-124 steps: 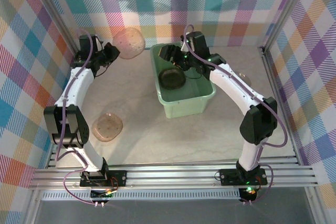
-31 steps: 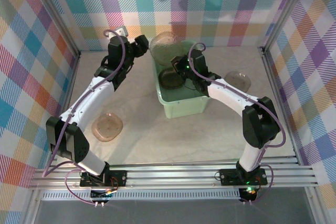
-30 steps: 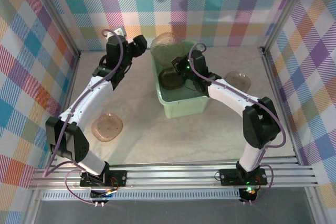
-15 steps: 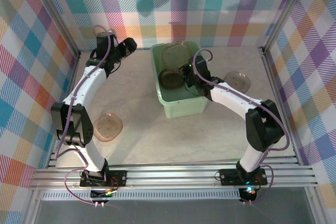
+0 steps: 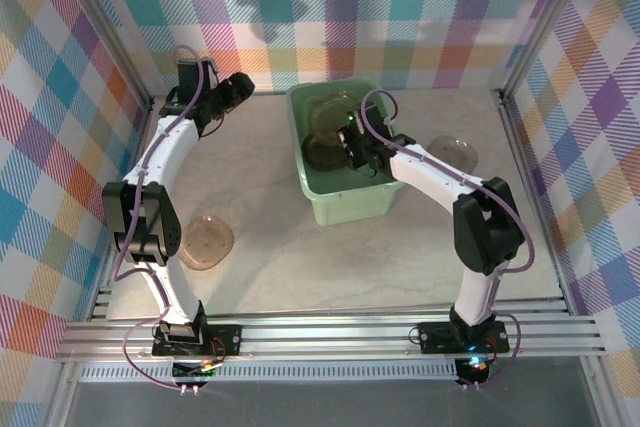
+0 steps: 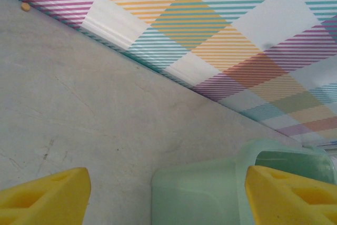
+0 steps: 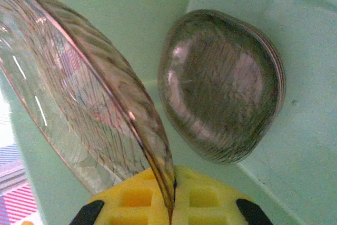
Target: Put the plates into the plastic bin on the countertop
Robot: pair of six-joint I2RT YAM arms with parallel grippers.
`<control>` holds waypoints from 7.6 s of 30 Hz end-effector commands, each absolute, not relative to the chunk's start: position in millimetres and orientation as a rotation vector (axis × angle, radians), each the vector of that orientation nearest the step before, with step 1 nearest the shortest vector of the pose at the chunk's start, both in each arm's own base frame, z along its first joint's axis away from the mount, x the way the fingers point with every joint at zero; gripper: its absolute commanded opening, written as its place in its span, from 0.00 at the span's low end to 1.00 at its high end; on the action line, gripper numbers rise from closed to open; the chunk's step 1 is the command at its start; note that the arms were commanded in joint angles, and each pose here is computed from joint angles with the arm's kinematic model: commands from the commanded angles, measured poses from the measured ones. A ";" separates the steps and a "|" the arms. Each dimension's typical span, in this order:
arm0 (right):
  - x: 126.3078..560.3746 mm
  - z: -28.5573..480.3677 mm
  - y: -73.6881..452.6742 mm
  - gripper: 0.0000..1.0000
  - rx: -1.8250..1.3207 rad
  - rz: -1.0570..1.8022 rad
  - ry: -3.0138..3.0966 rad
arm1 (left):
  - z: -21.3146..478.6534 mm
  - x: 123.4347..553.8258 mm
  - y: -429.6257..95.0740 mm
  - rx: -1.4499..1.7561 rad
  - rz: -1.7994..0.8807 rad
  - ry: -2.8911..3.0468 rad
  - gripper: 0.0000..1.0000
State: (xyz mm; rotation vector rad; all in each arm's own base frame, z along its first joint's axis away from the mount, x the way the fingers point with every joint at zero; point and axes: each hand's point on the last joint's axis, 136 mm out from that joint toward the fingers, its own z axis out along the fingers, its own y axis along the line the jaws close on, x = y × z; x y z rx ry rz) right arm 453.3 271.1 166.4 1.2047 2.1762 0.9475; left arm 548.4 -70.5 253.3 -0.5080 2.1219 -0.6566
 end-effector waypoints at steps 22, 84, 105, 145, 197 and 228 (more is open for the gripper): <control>471.9 94.4 293.7 0.00 1.415 0.904 2.314 | 243.5 542.3 -55.8 -0.559 -0.593 2.203 0.77; 451.9 111.6 292.8 1.00 1.388 0.809 2.402 | 241.7 550.8 -58.1 -0.570 -0.608 2.212 0.77; 448.6 168.2 265.0 0.99 0.970 0.772 2.287 | 215.3 469.7 -12.6 -0.739 -0.363 2.369 0.78; 438.6 220.8 275.1 0.99 0.497 1.028 2.305 | 52.0 307.0 -30.5 -1.010 -0.093 2.987 0.70; 425.2 214.7 267.5 0.99 0.576 1.011 2.322 | 30.0 304.1 -24.2 -0.878 -0.061 3.059 0.10; 373.5 353.4 355.6 0.81 -0.640 1.040 1.741 | 305.6 404.5 -42.0 -1.050 -0.690 2.073 0.00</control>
